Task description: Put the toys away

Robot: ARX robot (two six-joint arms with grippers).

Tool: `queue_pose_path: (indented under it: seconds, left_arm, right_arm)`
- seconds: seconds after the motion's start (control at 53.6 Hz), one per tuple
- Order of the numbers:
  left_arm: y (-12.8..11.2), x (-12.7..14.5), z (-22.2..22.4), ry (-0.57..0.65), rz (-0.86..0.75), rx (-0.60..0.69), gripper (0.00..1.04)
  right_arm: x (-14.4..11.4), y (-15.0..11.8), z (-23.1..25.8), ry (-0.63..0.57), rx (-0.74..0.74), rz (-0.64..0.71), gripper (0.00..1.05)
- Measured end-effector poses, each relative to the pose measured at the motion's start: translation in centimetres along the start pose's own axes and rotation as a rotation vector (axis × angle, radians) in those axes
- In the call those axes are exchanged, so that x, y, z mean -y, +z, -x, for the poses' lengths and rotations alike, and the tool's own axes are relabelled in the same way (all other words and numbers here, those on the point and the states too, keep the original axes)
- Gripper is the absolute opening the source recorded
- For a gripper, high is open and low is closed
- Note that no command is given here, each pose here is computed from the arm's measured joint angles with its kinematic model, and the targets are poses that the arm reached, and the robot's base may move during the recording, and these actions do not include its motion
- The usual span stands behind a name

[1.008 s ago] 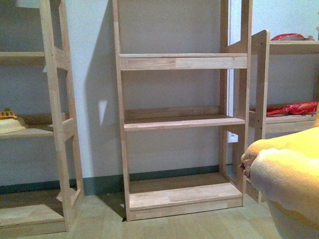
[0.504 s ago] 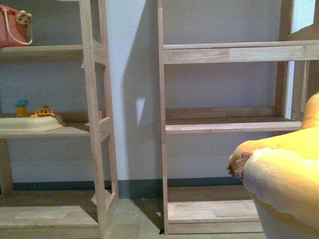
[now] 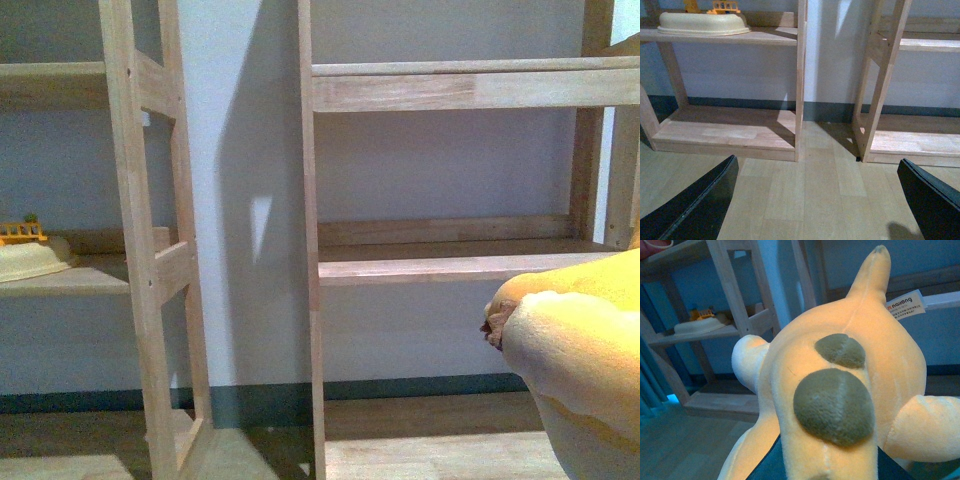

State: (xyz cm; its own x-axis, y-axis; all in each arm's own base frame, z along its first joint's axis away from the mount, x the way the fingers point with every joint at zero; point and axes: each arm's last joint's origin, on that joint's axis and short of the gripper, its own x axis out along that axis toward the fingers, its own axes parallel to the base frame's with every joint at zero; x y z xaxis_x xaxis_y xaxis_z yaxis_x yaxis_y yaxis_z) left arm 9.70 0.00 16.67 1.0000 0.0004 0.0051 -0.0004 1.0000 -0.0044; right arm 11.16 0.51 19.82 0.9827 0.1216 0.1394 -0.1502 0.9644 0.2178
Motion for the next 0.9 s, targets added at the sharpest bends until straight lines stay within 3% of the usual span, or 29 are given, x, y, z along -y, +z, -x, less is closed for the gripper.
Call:
queue_pose_path:
  seconds: [0.896]
  left_arm:
    - [0.00,0.00,0.00,0.000,0.000,0.000,0.99]
  right_arm:
    - [0.00,-0.01,0.00,0.001,-0.001,0.000,0.17]
